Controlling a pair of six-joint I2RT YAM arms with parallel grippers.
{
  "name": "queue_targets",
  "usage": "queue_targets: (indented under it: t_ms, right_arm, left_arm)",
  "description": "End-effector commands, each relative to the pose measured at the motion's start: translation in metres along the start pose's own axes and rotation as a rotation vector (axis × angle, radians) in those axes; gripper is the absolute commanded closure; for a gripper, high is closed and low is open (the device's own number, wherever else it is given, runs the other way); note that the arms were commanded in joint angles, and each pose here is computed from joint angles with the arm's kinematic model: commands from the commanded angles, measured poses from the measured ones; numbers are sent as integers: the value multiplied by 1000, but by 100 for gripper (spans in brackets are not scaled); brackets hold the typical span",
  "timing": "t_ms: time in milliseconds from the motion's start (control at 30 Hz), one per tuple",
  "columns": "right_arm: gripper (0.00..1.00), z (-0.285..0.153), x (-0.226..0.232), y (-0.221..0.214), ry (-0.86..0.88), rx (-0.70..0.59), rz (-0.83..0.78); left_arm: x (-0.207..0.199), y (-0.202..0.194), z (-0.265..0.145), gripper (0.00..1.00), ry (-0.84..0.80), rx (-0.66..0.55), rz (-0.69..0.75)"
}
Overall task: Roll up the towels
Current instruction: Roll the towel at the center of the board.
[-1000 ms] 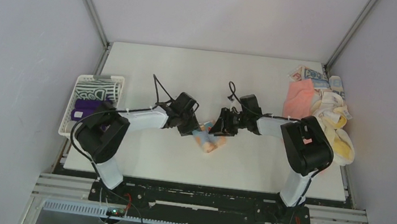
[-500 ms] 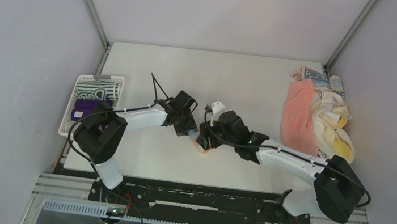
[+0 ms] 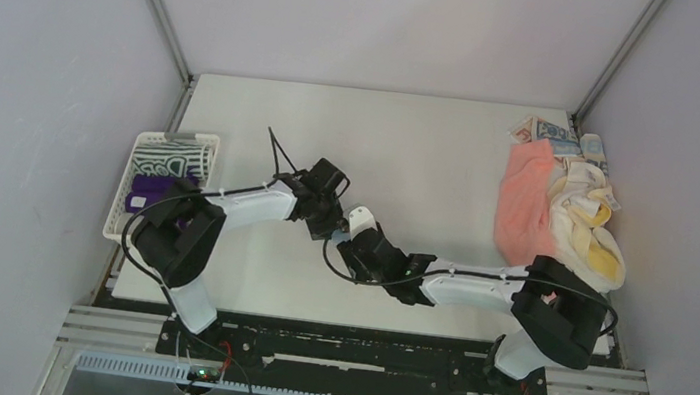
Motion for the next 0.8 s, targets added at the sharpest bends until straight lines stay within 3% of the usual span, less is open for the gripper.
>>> queue_targets:
  t_ms: [0,367,767]
  right_arm:
    - [48,7,5,14,-43,-18,-21]
    - [48,3,27,29,-60,-28,-107]
    - [52,17,26,9,-135,138,-160]
  left_arm:
    - [-1,2,0,51,40,3,30]
    - [-1,1,2,51,50,14,33]
    - [-1,2,-1,50,47,9,36]
Point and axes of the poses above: each gripper's point midway between its finger pads, its own z axis out along the fingers, its own x axis along the line the jaws close on, y = z × x, the point moved 9 cm from there along -z, back along the fingers, and after that the axes turned 3 degrees about z, right-handed, at the moved point
